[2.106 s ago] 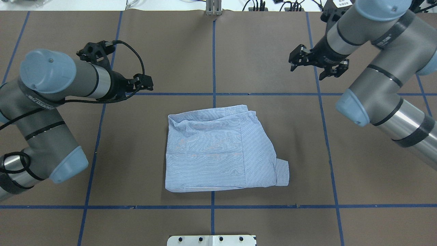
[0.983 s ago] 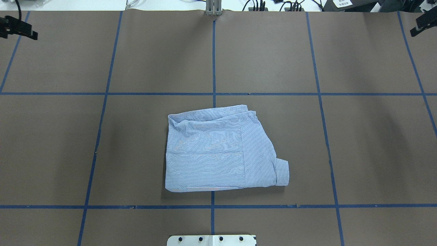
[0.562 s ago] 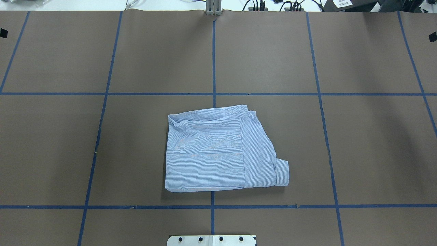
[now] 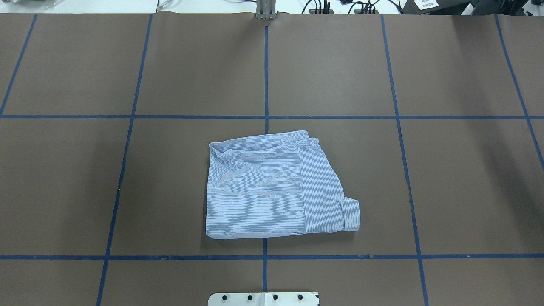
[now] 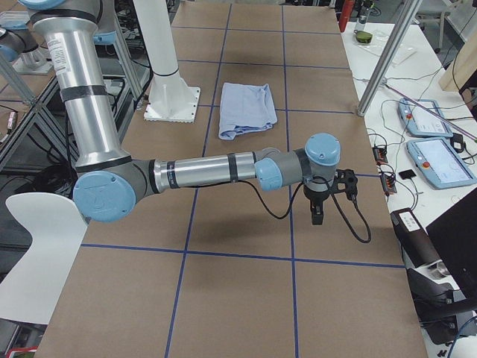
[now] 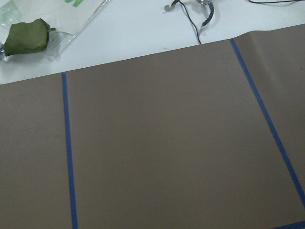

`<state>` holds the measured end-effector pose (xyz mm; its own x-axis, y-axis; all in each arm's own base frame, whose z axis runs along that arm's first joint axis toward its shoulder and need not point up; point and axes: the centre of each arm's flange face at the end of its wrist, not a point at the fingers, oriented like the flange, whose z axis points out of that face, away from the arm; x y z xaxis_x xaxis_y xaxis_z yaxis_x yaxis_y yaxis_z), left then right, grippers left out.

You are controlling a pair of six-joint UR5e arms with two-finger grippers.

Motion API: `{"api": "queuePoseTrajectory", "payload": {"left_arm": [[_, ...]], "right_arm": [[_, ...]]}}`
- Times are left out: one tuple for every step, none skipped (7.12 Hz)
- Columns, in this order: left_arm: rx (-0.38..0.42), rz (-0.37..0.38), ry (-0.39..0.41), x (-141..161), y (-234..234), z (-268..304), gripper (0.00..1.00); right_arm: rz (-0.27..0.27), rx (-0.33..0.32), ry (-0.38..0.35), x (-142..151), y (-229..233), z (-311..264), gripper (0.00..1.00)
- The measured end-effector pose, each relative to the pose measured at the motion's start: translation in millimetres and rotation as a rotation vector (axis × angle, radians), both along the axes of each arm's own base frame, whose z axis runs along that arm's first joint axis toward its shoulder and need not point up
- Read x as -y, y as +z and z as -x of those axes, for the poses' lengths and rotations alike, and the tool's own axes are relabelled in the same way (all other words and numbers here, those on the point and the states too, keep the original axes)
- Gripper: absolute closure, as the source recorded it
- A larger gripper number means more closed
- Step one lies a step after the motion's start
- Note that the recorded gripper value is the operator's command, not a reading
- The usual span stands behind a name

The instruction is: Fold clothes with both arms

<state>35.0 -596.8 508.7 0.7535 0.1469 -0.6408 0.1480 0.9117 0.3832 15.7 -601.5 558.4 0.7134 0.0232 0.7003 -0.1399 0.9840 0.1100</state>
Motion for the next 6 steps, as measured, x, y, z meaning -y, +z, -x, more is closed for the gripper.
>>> {"api": "queuePoseTrajectory", "payload": {"left_arm": [[0.034, 0.047, 0.023, -5.0, 18.8, 1.6, 0.0], [0.078, 0.07, 0.077, -11.8, 36.7, 6.8, 0.0], [0.114, 0.101, 0.126, -17.6, 50.9, 16.4, 0.0], [0.139, 0.15, 0.17, -24.5, 64.2, 28.1, 0.0], [0.151, 0.208, 0.198, -31.7, 75.6, 43.2, 0.0], [0.131, 0.273, 0.199, -38.5, 83.9, 61.6, 0.0]], "right_arm": [[0.009, -0.036, 0.014, -1.1, 5.2, -3.8, 0.0], [0.028, -0.054, 0.02, -2.6, 8.0, -5.6, 0.0], [0.052, -0.061, 0.022, -5.3, 8.8, -6.8, 0.0], [0.08, -0.064, 0.021, -10.0, 6.1, -7.8, 0.0], [0.119, -0.066, 0.019, -16.6, -3.6, -8.4, 0.0], [0.162, -0.066, 0.019, -24.3, -17.3, -10.6, 0.0]]}}
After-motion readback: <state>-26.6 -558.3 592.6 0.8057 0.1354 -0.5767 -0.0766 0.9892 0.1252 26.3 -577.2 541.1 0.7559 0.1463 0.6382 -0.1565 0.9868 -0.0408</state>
